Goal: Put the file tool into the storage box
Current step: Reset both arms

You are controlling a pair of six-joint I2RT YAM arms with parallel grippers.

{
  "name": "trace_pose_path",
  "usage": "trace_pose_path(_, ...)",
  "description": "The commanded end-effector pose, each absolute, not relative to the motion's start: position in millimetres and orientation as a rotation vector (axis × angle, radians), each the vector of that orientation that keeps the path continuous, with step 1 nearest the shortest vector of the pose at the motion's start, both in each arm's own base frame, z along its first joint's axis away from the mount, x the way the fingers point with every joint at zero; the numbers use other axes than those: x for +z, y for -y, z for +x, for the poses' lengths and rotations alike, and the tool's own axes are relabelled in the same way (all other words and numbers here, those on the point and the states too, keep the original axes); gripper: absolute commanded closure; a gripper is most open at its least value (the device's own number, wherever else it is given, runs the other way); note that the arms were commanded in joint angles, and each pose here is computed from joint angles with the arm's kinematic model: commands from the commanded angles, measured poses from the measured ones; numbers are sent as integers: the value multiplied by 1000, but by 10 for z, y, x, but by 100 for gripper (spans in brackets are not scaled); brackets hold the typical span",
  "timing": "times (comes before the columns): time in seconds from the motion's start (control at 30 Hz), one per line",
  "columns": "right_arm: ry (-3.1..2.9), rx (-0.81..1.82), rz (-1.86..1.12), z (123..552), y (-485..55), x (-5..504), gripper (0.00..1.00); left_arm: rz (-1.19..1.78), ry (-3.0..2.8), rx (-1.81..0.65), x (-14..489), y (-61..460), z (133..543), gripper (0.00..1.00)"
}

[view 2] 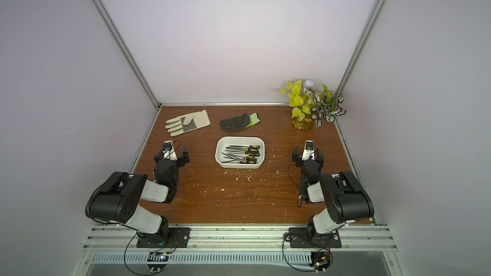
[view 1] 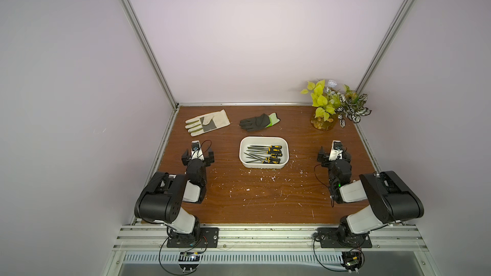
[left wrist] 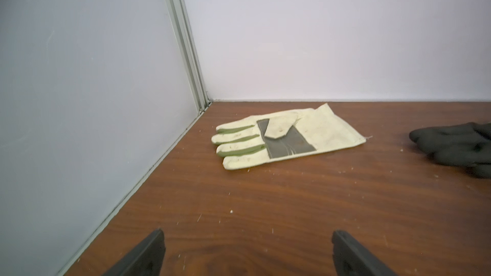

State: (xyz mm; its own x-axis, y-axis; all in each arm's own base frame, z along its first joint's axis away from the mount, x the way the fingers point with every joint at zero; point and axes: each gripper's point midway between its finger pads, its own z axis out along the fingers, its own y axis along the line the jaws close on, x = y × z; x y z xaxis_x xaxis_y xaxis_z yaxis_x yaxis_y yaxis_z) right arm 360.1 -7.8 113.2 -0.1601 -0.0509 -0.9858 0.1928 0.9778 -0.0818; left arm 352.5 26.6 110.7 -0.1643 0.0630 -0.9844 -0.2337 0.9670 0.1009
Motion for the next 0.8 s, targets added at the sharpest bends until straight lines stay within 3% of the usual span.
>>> trace_pose_path(0.0, -1650, -174, 97, 3639, 35, 1300, 1, -111, -1650, 218, 1289, -220, 3619, 1)
trace_pose_path(0.77, -1644, -173, 98, 3628, 43, 1306, 1, -107, -1656, 215, 1277, -218, 3640, 1)
